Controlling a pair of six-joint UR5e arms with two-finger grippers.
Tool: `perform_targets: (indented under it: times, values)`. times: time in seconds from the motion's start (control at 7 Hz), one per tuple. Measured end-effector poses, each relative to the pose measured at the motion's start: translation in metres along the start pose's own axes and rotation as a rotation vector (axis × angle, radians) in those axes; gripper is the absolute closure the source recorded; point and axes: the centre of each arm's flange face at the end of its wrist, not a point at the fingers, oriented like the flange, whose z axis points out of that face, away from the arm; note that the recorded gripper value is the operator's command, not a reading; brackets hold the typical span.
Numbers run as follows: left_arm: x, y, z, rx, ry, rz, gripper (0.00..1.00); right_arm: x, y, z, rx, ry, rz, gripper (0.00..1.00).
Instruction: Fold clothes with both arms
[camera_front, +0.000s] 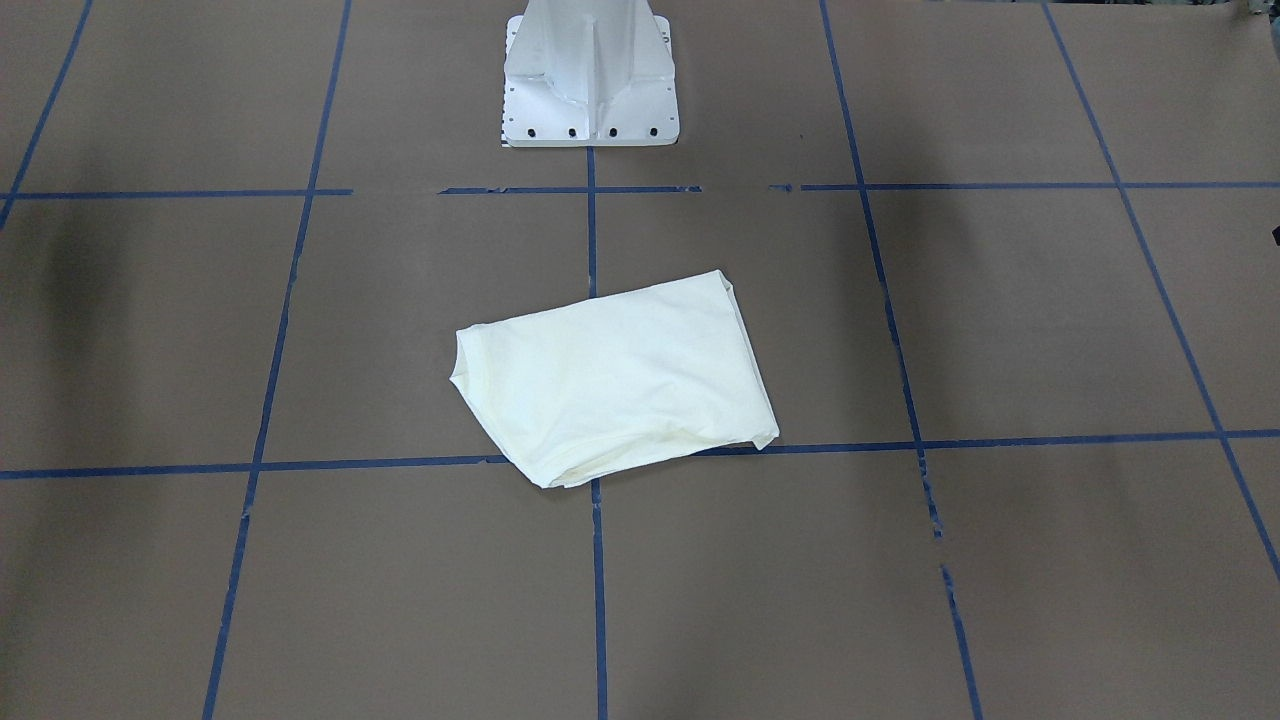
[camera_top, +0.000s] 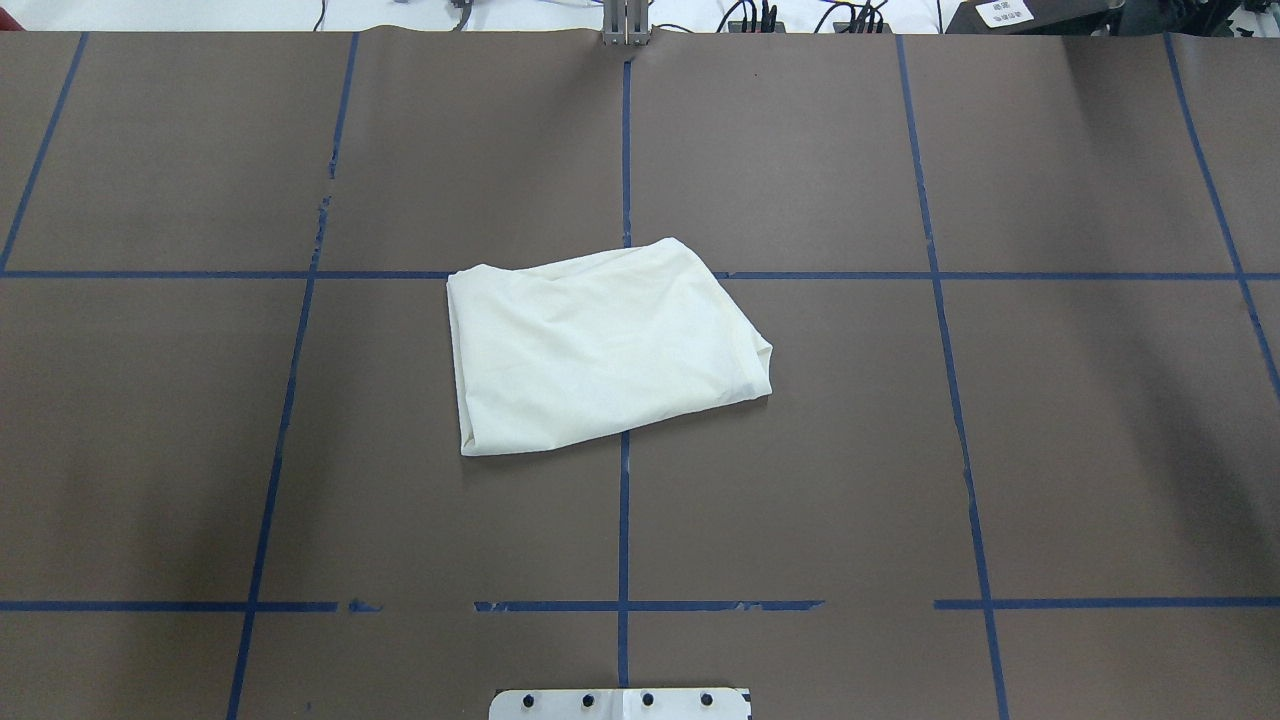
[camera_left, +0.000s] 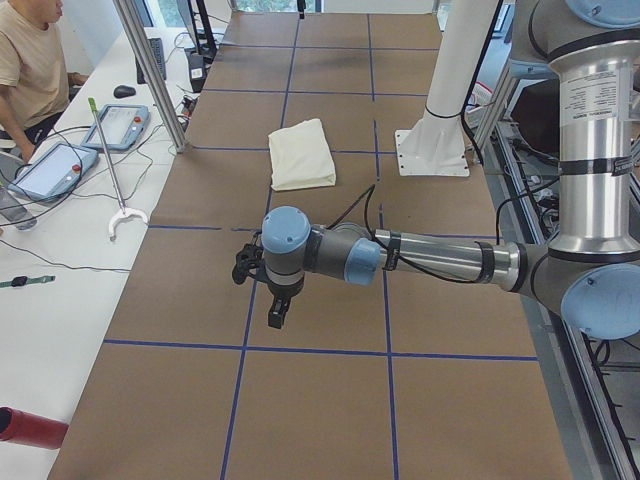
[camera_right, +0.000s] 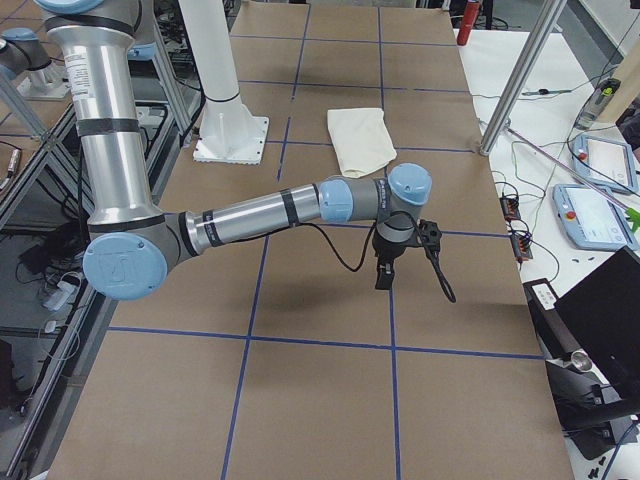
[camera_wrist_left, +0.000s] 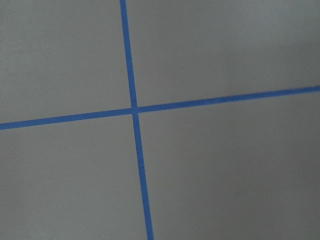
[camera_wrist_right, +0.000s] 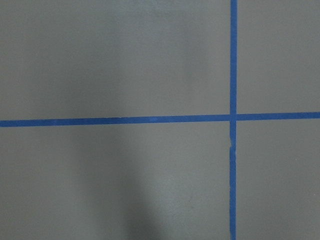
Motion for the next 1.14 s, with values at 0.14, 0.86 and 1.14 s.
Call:
perform_targets:
  times: [0.14, 0.86, 1.14]
  values:
    - [0.0, -0.014, -0.003, 0.011, -0.003, 0.008, 0.0, 0.015, 0.005, 0.005, -0.012, -0.002, 0.029, 0.0]
    - [-0.055, -0.012, 0.0, 0.002, -0.057, -0.091, 0.0, 0.051, 0.009, 0.014, -0.036, -0.026, 0.096, 0.0]
    - [-0.054, -0.019, -0.003, 0.01, -0.068, -0.081, 0.0, 0.048, 0.007, 0.011, -0.028, -0.028, 0.092, 0.0]
